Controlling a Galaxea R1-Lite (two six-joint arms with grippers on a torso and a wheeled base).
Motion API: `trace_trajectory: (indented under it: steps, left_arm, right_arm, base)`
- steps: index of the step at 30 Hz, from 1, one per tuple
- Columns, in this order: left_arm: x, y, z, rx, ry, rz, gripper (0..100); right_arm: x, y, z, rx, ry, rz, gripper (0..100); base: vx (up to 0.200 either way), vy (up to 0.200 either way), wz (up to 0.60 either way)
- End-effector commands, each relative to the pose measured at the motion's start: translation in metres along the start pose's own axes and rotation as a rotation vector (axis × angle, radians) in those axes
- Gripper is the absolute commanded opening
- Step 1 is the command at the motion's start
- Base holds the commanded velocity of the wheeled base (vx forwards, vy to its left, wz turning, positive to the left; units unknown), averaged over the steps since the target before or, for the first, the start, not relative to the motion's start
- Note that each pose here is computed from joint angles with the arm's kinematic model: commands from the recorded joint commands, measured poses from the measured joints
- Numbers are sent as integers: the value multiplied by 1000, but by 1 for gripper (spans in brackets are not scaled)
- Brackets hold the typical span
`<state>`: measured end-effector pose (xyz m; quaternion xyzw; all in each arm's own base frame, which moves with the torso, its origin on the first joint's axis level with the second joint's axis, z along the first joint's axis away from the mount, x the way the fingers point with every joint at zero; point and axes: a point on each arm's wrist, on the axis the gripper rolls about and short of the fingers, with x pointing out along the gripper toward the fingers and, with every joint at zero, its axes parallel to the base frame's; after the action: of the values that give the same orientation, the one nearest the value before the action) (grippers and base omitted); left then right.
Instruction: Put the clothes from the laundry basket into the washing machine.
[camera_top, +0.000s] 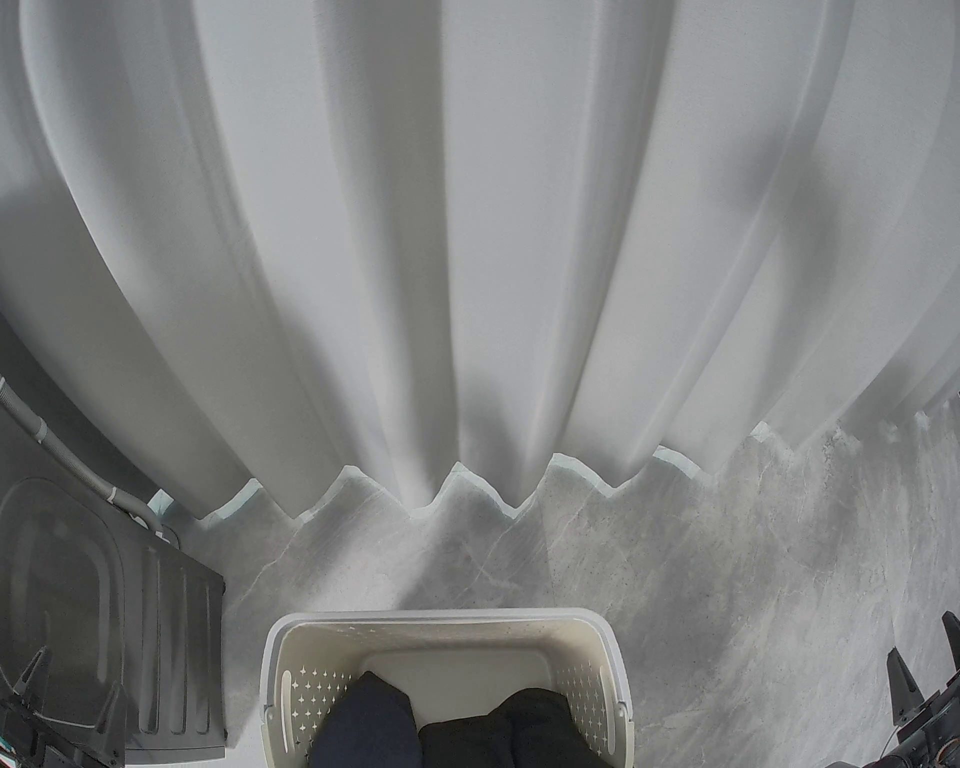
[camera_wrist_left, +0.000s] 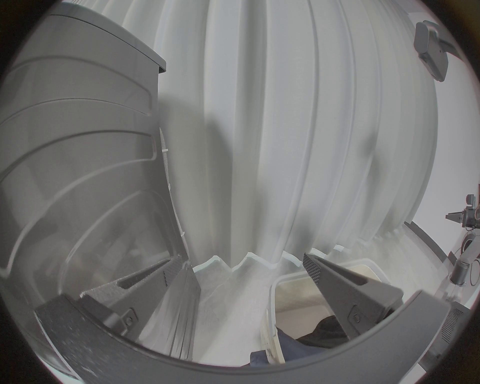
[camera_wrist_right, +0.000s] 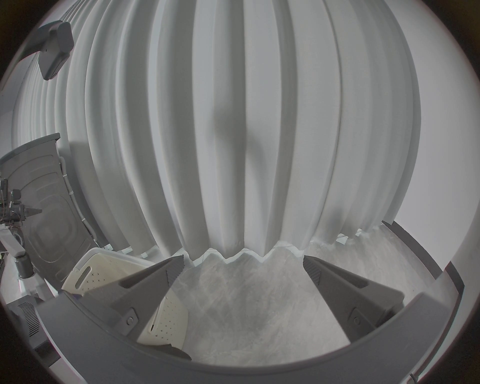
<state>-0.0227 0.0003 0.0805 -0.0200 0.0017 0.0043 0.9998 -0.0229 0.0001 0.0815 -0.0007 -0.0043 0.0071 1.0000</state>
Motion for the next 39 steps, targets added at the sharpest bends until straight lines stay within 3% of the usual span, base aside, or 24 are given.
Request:
trace_trajectory:
  steps: [1,39]
  left_arm:
    - [0,0,-4,0,1,1,100]
    - [0,0,-4,0,1,1,100]
  right_arm:
    - [0,0,-5,0,1,1,100]
    - [0,0,-5,0,1,1,100]
  base:
    - [-200,0,0]
    - [-200,0,0]
